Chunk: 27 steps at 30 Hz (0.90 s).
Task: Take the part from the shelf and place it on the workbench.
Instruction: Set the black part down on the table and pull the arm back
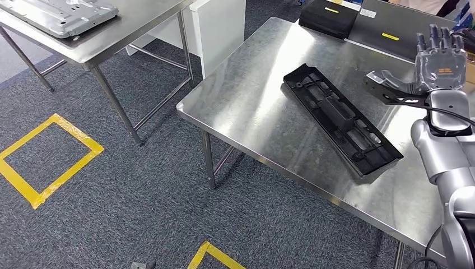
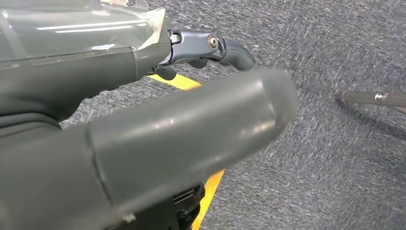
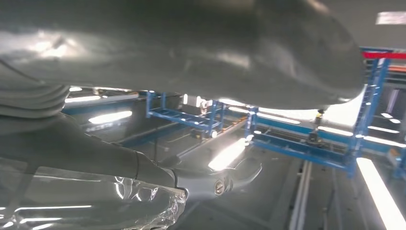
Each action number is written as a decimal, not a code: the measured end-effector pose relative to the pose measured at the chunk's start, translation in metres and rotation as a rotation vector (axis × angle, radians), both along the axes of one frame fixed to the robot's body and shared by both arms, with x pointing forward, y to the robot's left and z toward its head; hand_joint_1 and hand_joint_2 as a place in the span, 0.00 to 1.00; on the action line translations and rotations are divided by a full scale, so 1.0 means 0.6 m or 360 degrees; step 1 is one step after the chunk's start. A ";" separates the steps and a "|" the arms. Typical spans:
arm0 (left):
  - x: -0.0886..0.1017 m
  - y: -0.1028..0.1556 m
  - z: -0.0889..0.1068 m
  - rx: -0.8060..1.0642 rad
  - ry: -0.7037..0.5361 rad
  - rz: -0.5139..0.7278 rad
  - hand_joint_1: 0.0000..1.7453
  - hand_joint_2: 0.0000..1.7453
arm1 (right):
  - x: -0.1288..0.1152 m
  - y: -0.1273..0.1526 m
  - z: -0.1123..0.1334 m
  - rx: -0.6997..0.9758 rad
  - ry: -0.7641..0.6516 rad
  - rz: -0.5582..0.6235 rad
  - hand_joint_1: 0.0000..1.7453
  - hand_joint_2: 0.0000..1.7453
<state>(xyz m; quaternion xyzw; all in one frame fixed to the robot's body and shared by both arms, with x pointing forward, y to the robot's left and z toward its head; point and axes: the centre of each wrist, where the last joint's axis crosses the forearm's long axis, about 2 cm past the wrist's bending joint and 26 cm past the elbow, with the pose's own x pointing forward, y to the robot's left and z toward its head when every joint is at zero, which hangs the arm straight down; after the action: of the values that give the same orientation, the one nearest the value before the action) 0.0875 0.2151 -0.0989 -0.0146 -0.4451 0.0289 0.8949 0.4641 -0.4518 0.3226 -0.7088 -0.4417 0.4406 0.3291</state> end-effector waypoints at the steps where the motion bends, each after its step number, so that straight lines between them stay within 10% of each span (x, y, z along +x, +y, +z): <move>1: -0.001 0.000 0.000 -0.0001 0.0001 0.0009 0.00 0.00 | -0.004 -0.008 -0.005 0.0007 -0.0009 -0.0017 0.00 0.00; 15: -0.012 0.003 -0.003 -0.0024 0.0018 0.0214 0.00 0.00 | -0.116 -0.152 -0.100 0.0046 -0.0059 -0.0222 0.00 0.00; 27: -0.043 -0.011 -0.006 -0.0019 0.0141 0.0423 0.00 0.00 | -0.349 -0.294 -0.220 0.0053 -0.0053 -0.0553 0.00 0.00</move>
<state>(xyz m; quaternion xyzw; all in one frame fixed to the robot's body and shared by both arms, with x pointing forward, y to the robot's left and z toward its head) 0.0615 0.2084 -0.1023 0.0404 -0.4030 0.1503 0.9019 0.2546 -0.6284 0.1907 -0.7762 -0.3251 0.3579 0.4047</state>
